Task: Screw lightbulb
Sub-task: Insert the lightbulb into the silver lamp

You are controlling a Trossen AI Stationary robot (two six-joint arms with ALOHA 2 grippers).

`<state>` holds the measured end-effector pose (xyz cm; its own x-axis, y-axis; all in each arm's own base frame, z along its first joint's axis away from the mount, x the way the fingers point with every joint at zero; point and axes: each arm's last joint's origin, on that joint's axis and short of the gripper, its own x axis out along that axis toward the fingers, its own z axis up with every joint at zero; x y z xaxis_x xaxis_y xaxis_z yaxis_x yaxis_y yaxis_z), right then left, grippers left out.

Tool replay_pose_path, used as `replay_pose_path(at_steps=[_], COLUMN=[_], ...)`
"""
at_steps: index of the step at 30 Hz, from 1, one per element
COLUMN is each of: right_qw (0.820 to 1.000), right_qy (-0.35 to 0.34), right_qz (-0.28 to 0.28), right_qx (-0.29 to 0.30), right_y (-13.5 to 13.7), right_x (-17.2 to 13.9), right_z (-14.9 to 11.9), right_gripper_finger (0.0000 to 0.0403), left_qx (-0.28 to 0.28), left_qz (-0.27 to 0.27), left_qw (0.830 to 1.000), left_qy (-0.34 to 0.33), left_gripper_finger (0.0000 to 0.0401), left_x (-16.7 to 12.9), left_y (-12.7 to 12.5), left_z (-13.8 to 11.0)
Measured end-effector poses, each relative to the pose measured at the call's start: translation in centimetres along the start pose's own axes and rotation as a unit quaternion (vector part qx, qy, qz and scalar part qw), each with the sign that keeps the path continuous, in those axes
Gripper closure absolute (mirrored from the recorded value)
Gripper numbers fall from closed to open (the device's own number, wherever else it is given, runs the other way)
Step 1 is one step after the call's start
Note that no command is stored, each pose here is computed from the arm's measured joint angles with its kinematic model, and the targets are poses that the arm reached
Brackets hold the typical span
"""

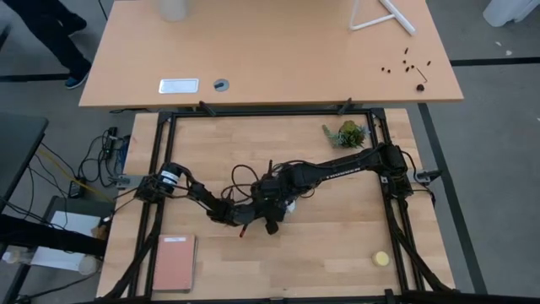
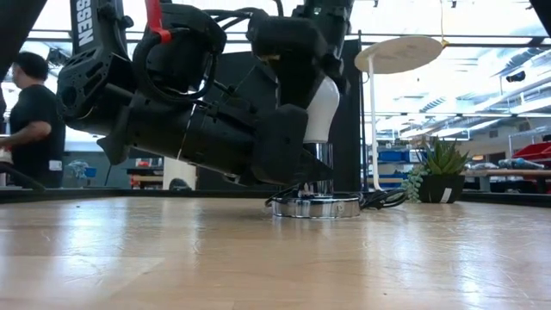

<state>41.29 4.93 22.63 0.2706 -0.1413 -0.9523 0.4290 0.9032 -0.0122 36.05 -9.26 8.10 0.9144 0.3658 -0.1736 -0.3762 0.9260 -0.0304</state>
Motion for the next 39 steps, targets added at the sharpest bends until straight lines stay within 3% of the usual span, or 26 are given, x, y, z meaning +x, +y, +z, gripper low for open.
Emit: replay_pose_path(at_steps=[4, 8, 15, 18, 29, 39], right_qw=[0.998, 0.997, 0.998, 0.999, 0.997, 0.995], right_qy=[0.001, 0.012, 0.023, 0.019, 0.007, -0.022], right_qz=[-0.001, 0.015, 0.036, 0.039, 0.048, 0.034], right_qx=[0.07, 0.077, 0.052, 0.016, -0.054, -0.09], right_y=[-0.1, -0.1, 0.1, -0.1, 0.5, 0.9], right_x=[0.0, 0.0, 0.0, 0.0, -0.2, -2.4], right_z=[0.1, 0.0, 0.0, 0.2, 0.0, 0.4], right_gripper_finger=[0.0135, 0.0134, 0.0127, 0.0117, 0.001, 0.0012], left_qx=[0.003, 0.003, 0.004, 0.003, 0.003, -0.004], left_qz=[-0.001, -0.003, -0.006, -0.006, -0.018, -0.01], left_qw=[1.0, 1.0, 1.0, 1.0, 1.0, 1.0], left_qy=[0.0, 0.001, 0.001, 0.001, 0.006, 0.008], left_gripper_finger=[0.0218, 0.0218, 0.0218, 0.0218, 0.0218, 0.0218], left_x=[-0.1, -0.1, -0.2, -0.2, -0.3, -0.3], left_y=[-0.1, -0.2, -0.3, -0.3, -0.5, -0.4], left_z=[0.0, 0.0, -0.1, -0.1, -0.2, -0.2])
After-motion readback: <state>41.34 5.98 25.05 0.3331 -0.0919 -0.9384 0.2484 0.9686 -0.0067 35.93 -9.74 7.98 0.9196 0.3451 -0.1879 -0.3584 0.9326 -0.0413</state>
